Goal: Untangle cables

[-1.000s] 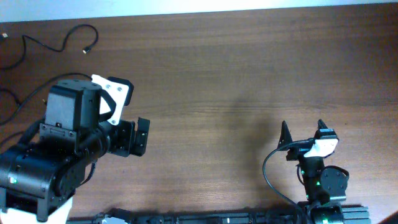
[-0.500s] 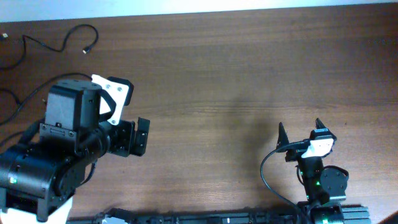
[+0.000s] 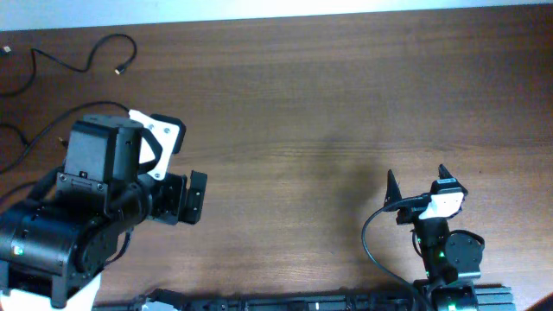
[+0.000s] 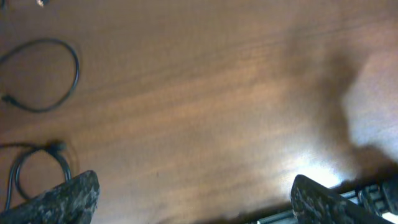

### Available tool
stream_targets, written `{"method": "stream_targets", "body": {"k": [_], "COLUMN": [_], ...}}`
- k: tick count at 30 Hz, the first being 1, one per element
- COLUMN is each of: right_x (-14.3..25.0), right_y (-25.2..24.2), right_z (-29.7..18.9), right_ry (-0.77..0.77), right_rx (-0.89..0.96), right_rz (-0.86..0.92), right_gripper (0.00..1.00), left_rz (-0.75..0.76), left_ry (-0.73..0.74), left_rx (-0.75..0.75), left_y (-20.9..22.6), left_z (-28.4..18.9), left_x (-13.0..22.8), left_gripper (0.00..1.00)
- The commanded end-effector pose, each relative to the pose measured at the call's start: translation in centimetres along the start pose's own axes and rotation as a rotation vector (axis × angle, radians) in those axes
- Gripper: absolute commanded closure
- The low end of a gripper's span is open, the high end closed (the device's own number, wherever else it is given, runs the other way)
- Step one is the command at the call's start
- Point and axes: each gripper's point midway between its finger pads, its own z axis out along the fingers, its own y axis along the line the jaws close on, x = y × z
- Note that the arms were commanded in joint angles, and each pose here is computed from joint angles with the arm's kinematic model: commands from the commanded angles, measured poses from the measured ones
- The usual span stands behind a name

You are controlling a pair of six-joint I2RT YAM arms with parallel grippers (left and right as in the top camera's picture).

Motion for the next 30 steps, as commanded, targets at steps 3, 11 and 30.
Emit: {"method": "stream_targets", "body": {"k": [3,11,30], "right_x": [0.2,0.2,0.2], "right_y": [-0.4,-0.4,-0.4], "right_z": [0.0,0.0,0.0], "right_ry": [0.002,0.002,0.001], "right_rx": [0.019,0.019,0.019], "right_rz": [0.009,0.009,0.009], "right_gripper": [0.02,0.02,0.02], "left_rz": [-0.012,-0.152,0.002], "left_ry": [0.021,-0.065,-0.878], "left_rx": [0.008,0.024,-0.029], "left_y": [-0.1,1.5,3.1], "left_z": [0.0,5.3,13.1], "left_x": [0.5,5.8,5.6], "left_gripper": [0.01,0.01,0.01]}}
